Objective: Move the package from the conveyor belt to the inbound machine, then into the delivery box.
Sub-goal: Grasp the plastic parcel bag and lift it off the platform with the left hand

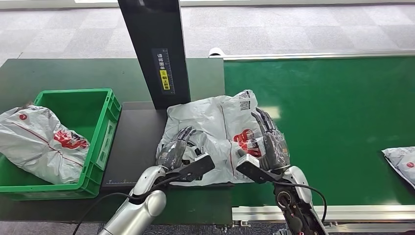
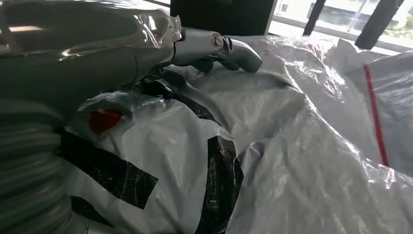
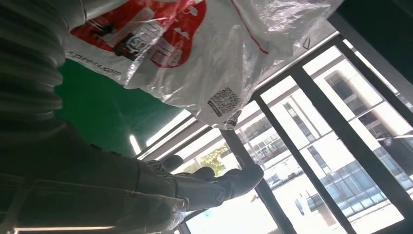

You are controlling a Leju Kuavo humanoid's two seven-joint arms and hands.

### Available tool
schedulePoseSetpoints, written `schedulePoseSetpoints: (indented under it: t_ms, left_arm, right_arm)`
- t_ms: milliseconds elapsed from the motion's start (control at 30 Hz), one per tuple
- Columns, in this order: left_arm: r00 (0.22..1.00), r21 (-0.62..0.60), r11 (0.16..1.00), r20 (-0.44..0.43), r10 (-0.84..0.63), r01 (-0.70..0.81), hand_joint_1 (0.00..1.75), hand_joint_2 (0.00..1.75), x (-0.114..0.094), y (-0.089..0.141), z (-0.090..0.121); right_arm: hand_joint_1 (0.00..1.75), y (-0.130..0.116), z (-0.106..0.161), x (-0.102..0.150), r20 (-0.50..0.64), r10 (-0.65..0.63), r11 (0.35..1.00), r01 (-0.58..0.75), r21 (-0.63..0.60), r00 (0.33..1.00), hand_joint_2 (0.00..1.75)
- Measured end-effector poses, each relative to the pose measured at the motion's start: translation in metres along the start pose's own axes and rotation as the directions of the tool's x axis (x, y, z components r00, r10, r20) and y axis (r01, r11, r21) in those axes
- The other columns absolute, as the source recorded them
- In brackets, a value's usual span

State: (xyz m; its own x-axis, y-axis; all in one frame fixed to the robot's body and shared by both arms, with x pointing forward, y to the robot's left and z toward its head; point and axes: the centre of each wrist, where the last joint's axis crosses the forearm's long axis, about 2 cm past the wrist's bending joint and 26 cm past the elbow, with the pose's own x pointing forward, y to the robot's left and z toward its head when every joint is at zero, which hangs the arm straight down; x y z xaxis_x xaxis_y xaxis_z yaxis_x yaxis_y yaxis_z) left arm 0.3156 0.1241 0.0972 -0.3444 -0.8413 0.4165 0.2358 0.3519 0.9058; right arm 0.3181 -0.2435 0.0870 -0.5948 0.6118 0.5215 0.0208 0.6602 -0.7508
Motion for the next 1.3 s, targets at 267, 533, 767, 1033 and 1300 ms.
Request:
schedulePoseSetpoints:
  t_ms: [267,533,767,1033,1300]
  left_arm:
    - [0.997,-0.028,0.997,-0.043,-0.071,0.070,0.00,1.75,0.000,-0.003,-0.011]
    - [0.990,-0.070,0.989,-0.048,-0.135,0.131,1.67,1.75,0.000,-0.007,-0.016]
    - [0.984,0.220,0.963,0.053,-0.168,0.153,1.75,1.75,-0.001,-0.010,-0.005]
    - [0.982,0.285,0.947,0.073,-0.173,0.146,1.75,0.87,-0.003,-0.007,0.000]
    - [0.937,0.507,0.861,0.281,-0.207,0.038,1.75,0.00,0.000,0.008,0.008]
  right_arm:
    - [0.00,-0.002,0.000,-0.002,-0.029,0.006,1.000,-0.006,0.011,1.000,1.75]
    - [0.00,-0.001,0.003,-0.003,-0.072,0.033,0.998,-0.029,0.056,0.997,1.75]
    - [0.00,-0.001,0.021,-0.003,-0.147,-0.071,0.996,0.079,0.044,0.987,1.75]
    - [0.00,-0.008,0.028,-0.004,-0.155,-0.086,0.996,0.090,0.017,0.984,1.75]
    - [0.00,-0.011,0.032,-0.008,-0.154,-0.098,0.995,0.097,-0.008,0.983,1.75]
